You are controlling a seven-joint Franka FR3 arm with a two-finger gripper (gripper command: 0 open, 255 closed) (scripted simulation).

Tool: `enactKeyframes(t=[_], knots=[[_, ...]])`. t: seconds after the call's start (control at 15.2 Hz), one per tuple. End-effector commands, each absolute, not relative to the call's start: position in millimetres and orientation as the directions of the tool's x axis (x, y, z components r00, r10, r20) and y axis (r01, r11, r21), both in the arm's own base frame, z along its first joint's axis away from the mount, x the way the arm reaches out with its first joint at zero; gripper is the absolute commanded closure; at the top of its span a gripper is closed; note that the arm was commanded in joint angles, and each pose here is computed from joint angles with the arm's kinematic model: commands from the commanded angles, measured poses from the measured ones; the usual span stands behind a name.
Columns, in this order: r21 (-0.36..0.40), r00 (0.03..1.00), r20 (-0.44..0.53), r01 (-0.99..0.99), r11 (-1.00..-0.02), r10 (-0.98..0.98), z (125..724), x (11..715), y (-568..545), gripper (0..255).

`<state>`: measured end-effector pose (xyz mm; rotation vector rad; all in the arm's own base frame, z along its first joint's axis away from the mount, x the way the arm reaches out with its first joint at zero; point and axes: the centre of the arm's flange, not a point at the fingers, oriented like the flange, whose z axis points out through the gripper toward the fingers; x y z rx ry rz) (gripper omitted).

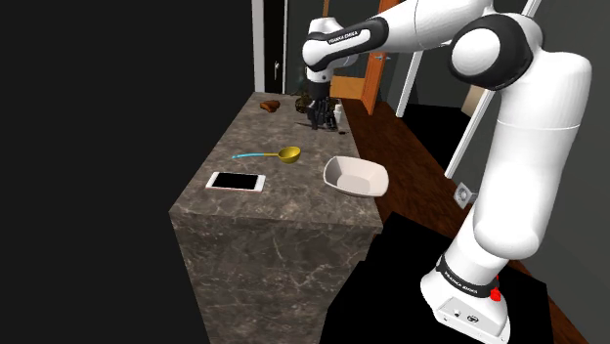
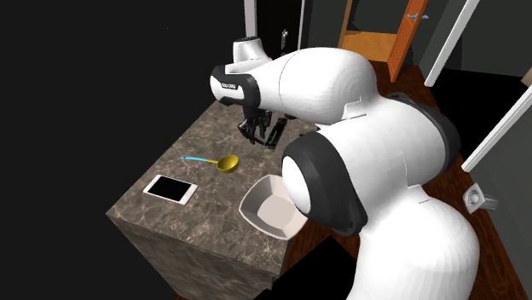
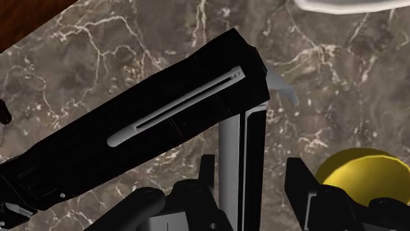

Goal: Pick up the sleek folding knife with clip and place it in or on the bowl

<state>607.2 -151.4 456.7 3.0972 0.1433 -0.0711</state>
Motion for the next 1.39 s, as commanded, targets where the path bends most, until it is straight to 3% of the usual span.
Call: enactKeyframes(t=[0.0,1.32], knots=[[0.038,0.995,-0.048,0.093,-0.995,0.091,460,596,-144,255],[0.038,0.995,-0.048,0.093,-0.995,0.091,471,371,1,255]])
